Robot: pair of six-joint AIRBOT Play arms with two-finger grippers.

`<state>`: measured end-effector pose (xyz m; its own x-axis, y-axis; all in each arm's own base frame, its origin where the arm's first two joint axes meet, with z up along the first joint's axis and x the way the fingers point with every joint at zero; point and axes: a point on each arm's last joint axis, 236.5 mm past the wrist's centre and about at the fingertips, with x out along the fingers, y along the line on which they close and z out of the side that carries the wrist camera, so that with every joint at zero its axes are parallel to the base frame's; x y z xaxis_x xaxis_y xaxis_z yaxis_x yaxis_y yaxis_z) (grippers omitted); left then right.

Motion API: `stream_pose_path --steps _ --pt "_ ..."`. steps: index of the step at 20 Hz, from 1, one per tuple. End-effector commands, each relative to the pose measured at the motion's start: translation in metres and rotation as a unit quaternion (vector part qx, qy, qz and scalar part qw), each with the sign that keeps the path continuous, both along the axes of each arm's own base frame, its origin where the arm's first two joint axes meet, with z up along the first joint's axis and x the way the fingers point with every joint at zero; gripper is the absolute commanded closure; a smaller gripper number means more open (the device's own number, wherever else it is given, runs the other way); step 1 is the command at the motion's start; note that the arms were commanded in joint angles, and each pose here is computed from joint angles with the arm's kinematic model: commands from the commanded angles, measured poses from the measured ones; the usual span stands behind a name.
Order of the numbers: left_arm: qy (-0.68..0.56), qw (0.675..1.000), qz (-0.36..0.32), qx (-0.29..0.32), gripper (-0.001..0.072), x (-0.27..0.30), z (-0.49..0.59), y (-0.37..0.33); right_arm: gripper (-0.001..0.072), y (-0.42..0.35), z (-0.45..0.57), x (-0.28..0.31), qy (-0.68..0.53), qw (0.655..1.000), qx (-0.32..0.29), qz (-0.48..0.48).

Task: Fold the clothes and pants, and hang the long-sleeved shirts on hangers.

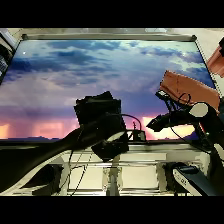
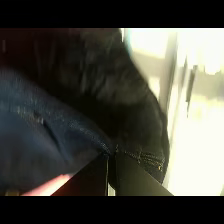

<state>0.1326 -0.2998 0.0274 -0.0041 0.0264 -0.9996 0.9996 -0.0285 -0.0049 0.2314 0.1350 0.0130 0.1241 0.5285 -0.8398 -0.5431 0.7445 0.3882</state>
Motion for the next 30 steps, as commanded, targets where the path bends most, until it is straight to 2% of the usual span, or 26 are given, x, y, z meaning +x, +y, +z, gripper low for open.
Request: stream_pose_path --steps 1,5,8,9,10,11,12,15,16,17,20,24,30 --pt "-0.099 0.991 0.033 0.082 0.0681 0.031 0.034 0.057 0.0437 0.003 0.005 0.018 -0.047 0.999 0.007 0.002" --pt "-0.232 0.961 0.147 -0.037 0.0682 0.087 0.119 0.101 0.0437 0.005 0.015 0.044 -0.114 0.993 0.012 -0.001" --pt "-0.277 0.923 0.241 -0.114 0.0682 0.117 0.180 0.140 0.0431 0.028 0.041 0.054 -0.200 0.976 0.043 0.075" --pt "-0.289 0.914 0.248 -0.136 0.0682 0.126 0.199 0.146 0.0350 0.034 0.050 0.057 -0.230 0.967 0.034 0.105" --pt "-0.297 0.905 0.251 -0.171 0.0682 0.133 0.220 0.144 0.0304 0.040 0.061 0.063 -0.264 0.956 0.023 0.127" --pt "-0.301 0.897 0.249 -0.205 0.0682 0.139 0.239 0.140 0.0300 0.046 0.072 0.071 -0.297 0.945 0.013 0.139" --pt "-0.303 0.892 0.247 -0.228 0.0682 0.143 0.253 0.136 0.0246 0.055 0.086 0.080 -0.332 0.931 0.006 0.148" --pt "-0.315 0.885 0.250 -0.233 0.0682 0.161 0.268 0.136 0.0226 0.095 0.104 0.080 -0.387 0.896 -0.003 0.216" --pt "-0.313 0.889 0.246 -0.226 0.0682 0.165 0.263 0.134 0.0206 0.109 0.100 0.078 -0.390 0.888 -0.009 0.243" --pt "-0.308 0.892 0.247 -0.219 0.0682 0.169 0.257 0.131 0.0152 0.120 0.096 0.080 -0.395 0.881 -0.019 0.260" --pt "-0.298 0.899 0.246 -0.206 0.0682 0.177 0.245 0.125 0.0148 0.139 0.100 0.105 -0.426 0.867 -0.039 0.257" --pt "-0.298 0.900 0.243 -0.204 0.0682 0.178 0.243 0.124 0.0151 0.144 0.078 0.119 -0.401 0.872 -0.057 0.276" --pt "-0.301 0.899 0.245 -0.201 0.0682 0.179 0.244 0.126 0.0168 0.171 0.054 0.074 -0.335 0.882 -0.026 0.330"
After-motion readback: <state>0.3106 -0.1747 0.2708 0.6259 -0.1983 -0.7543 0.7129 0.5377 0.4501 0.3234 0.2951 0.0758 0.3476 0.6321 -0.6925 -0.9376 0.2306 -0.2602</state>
